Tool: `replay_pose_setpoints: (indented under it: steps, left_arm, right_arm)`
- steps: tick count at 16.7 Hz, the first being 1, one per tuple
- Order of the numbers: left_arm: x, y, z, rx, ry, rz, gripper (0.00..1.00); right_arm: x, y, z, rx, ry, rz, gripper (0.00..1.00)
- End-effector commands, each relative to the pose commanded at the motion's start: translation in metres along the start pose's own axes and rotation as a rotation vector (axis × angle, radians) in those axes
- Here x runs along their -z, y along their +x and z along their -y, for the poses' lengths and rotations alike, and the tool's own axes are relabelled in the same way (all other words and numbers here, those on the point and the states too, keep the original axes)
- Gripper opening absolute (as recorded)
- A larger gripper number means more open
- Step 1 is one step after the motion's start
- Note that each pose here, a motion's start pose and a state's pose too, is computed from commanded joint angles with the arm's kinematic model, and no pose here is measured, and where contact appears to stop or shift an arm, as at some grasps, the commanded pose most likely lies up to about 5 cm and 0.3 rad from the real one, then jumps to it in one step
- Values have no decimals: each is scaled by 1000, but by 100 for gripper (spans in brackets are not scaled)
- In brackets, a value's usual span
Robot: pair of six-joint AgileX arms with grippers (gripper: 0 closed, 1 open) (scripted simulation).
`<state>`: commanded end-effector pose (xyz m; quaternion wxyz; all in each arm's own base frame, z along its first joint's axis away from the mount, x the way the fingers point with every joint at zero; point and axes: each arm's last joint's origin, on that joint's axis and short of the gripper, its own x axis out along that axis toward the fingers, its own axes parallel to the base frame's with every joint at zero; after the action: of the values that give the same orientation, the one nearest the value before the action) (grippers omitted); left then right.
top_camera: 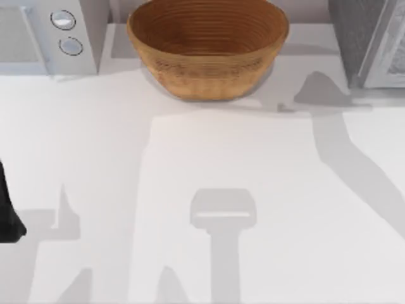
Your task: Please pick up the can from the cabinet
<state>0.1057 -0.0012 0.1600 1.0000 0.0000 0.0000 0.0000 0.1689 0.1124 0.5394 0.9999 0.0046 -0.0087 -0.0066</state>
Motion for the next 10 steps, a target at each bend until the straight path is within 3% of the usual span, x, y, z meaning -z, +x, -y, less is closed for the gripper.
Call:
replay_pose_setpoints:
  steps: [5, 10]
  left_arm:
    - [0, 0, 0, 0, 0, 0, 100]
    - [0, 0, 0, 0, 0, 0, 100]
  right_arm:
    - [32, -12, 28, 4, -3, -3, 0]
    - [96, -34, 63, 4, -6, -7, 0]
